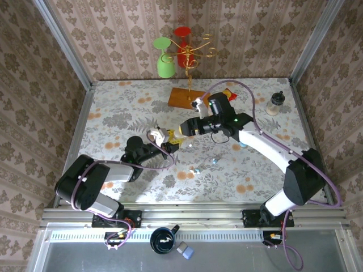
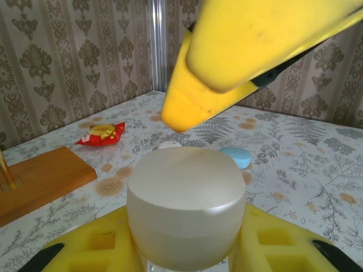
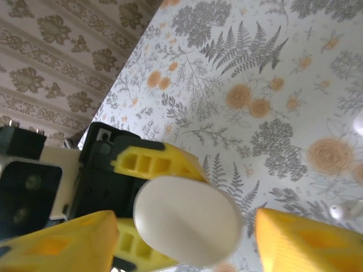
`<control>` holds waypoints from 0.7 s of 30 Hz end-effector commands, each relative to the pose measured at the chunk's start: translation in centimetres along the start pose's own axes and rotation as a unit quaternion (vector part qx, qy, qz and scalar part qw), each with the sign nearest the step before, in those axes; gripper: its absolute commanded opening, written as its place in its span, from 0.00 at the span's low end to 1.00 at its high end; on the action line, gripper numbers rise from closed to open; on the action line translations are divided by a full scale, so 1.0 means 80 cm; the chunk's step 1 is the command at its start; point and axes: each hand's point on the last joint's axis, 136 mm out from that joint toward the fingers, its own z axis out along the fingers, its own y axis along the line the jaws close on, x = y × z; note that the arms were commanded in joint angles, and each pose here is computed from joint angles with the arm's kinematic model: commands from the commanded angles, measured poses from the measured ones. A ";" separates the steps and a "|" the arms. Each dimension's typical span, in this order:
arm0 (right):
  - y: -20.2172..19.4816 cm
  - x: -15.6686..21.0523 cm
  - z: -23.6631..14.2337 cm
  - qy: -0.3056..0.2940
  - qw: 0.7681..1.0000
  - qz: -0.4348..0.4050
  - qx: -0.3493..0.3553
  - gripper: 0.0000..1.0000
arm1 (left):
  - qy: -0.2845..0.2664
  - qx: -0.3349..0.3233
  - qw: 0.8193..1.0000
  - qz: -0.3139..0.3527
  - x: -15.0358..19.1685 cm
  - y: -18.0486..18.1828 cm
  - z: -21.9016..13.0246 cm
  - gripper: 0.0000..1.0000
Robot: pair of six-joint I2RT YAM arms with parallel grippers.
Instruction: Insert wireless bluetooth earbuds into charging case
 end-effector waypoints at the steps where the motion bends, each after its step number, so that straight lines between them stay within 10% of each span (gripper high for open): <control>1: 0.016 -0.031 -0.025 -0.064 0.995 0.054 -0.053 0.77 | -0.042 0.000 0.999 0.009 -0.036 0.001 -0.004 0.22; 15: 0.021 -0.007 0.004 -0.021 0.954 0.229 -0.194 0.69 | -0.069 -0.010 0.997 0.023 -0.068 0.011 0.002 0.23; 21: 0.025 -0.010 0.011 -0.023 0.946 0.241 -0.218 0.49 | -0.066 -0.006 0.997 0.025 -0.064 0.014 0.009 0.23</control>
